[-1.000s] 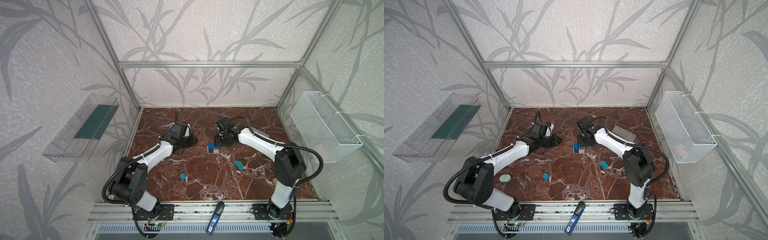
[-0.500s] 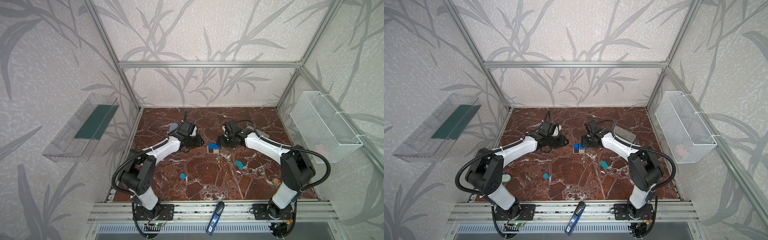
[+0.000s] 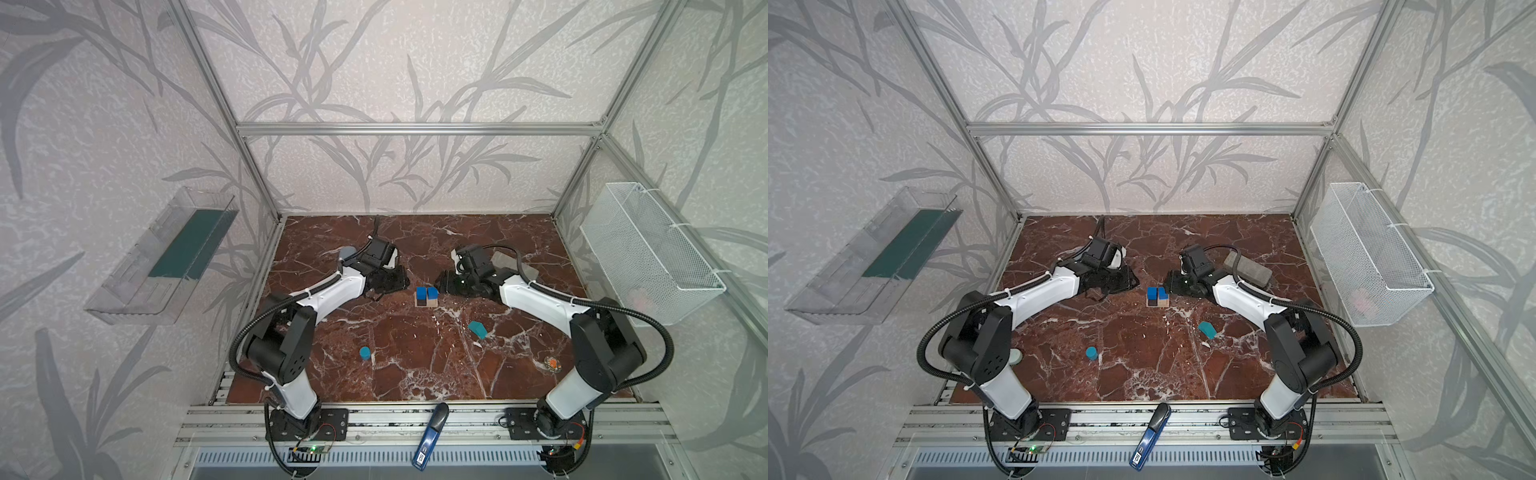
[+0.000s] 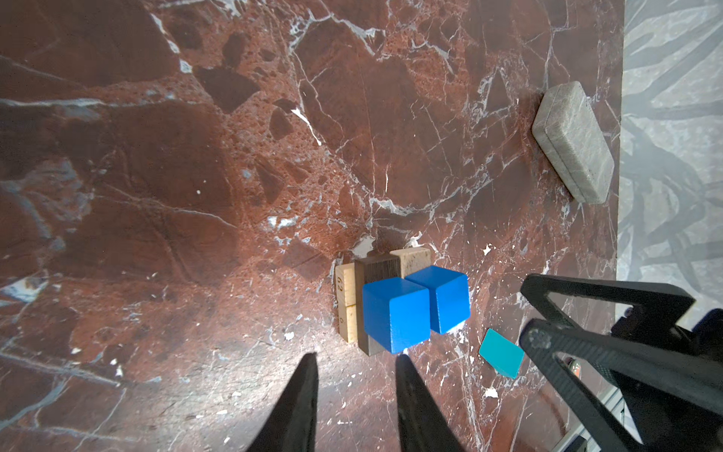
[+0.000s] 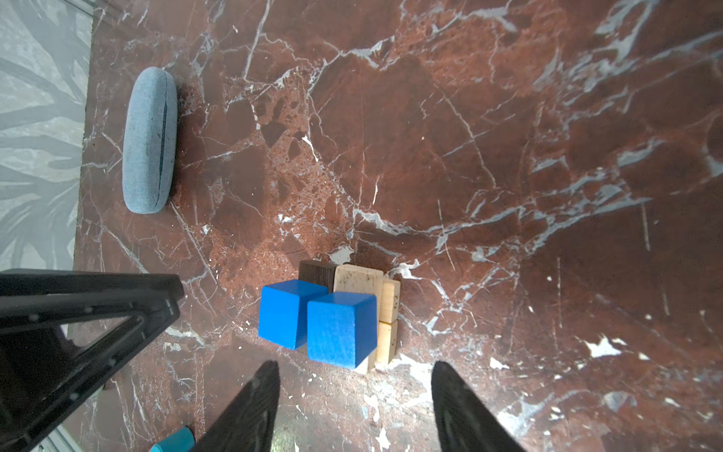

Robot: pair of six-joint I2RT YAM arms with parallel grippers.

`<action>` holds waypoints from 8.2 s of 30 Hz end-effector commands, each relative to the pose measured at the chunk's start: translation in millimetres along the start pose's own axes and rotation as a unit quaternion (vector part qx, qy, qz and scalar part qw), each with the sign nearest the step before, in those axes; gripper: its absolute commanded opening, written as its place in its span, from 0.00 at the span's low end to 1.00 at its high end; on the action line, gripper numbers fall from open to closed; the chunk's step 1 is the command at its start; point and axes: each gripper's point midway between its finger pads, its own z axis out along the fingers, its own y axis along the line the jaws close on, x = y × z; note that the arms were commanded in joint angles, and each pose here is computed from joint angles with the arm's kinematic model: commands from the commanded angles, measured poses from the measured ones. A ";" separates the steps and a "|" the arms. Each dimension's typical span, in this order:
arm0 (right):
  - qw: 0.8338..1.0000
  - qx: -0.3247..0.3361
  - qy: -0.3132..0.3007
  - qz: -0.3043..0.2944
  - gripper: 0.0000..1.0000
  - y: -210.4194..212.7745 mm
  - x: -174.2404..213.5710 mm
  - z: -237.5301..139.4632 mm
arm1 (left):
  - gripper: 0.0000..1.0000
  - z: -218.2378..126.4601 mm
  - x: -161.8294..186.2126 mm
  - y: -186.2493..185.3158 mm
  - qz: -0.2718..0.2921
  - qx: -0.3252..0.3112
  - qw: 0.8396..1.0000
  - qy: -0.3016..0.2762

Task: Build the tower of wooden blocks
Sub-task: 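Open the right gripper and bring both grippers to the stack sides, then press both grippers against the stack sides to square the blue cubes, then open both grippers and lift them away from the stack, then lower the left gripper onto the teal cylinder and grasp it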

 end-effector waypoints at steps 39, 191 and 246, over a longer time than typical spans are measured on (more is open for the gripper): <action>0.997 -0.056 0.023 0.046 0.56 -0.2 9.8 36.7 | 0.26 35.7 9.4 -20.8 -0.004 0.032 0.999 0.042; 0.991 -0.028 -0.130 0.005 0.53 -7.1 -8.4 -77.6 | 0.49 -105.1 77.2 69.2 0.024 -0.239 0.970 0.045; 0.988 -0.044 -0.142 0.031 0.54 -31.9 -5.4 -83.4 | 0.40 -71.6 179.2 126.9 -0.031 -0.302 0.944 0.129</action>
